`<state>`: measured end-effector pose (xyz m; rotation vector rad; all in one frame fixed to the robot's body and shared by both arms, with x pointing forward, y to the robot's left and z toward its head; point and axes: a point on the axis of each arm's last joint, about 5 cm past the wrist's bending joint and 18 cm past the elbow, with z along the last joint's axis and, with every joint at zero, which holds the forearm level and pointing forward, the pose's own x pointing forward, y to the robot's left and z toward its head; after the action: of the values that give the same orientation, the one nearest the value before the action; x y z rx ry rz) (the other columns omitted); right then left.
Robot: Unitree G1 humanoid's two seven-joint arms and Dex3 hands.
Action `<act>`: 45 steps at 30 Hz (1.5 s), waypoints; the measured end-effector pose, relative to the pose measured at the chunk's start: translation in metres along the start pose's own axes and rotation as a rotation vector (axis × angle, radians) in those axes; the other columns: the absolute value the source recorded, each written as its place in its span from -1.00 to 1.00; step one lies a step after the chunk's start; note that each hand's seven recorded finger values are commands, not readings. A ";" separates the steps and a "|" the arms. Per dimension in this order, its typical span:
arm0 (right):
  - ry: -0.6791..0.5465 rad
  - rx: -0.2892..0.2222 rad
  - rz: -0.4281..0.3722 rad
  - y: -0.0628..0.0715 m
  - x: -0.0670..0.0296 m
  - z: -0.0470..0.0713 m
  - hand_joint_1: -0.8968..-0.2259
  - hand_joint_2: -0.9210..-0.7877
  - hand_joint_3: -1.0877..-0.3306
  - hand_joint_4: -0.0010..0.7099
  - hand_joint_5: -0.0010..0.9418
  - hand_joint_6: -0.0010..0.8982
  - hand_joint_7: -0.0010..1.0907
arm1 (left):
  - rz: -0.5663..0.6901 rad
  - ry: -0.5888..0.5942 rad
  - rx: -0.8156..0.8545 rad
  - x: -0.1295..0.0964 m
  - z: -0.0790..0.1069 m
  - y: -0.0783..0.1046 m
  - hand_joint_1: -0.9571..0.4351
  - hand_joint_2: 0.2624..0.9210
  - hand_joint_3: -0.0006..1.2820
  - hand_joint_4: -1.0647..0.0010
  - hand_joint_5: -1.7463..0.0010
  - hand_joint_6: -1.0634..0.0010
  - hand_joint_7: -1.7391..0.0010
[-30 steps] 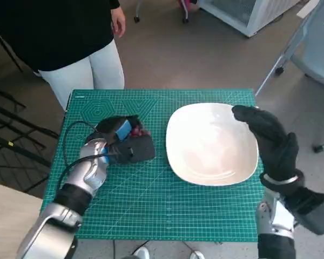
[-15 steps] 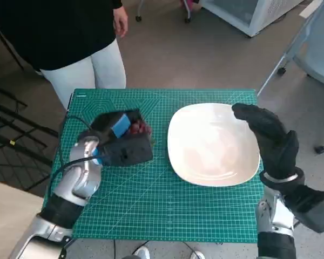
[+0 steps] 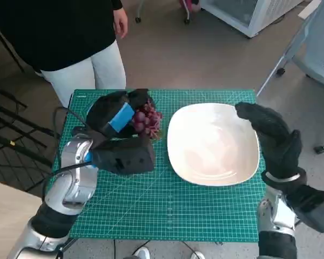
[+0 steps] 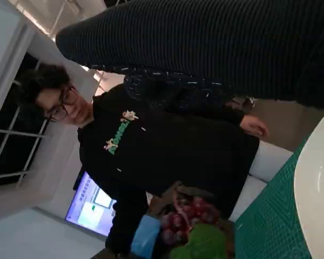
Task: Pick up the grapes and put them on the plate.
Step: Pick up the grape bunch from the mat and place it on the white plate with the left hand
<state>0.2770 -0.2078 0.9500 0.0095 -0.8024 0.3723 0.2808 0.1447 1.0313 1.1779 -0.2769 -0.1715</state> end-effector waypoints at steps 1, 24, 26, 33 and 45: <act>-0.001 0.000 -0.001 0.000 -0.0001 0.000 0.02 -1.00 0.25 -0.44 -1.00 -0.87 -0.47 | 0.003 -0.006 0.002 0.000 0.001 0.000 0.38 1.00 -0.89 -0.33 -0.26 -0.13 -0.42; -0.018 -0.023 -0.016 -0.004 -0.0018 0.002 0.02 -1.00 0.26 -0.46 -1.00 -0.86 -0.49 | -0.104 -0.096 0.034 0.034 0.040 -0.009 0.38 0.98 -0.88 -0.26 -0.52 -0.27 -0.12; -0.020 -0.024 -0.016 -0.004 -0.0016 0.003 0.02 -1.00 0.26 -0.47 -1.00 -0.86 -0.49 | -0.135 -0.111 0.031 0.041 0.047 -0.014 0.38 0.98 -0.88 -0.25 -0.52 -0.25 -0.14; -0.030 -0.030 -0.018 -0.004 -0.0019 0.004 0.02 -1.00 0.26 -0.46 -1.00 -0.86 -0.49 | -0.242 -0.162 0.064 0.065 0.073 -0.030 0.38 1.00 -0.85 -0.16 -0.57 -0.23 -0.18; -0.045 -0.047 -0.039 -0.004 -0.0069 0.009 0.03 -1.00 0.25 -0.47 -1.00 -0.86 -0.48 | -0.360 -0.224 0.115 0.086 0.119 -0.044 0.46 0.97 -0.47 0.33 -0.81 0.23 -0.37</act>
<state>0.2674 -0.2151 0.9523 -0.0107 -0.8545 0.3171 0.3278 -0.0007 1.0432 1.3183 -0.2718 -0.6120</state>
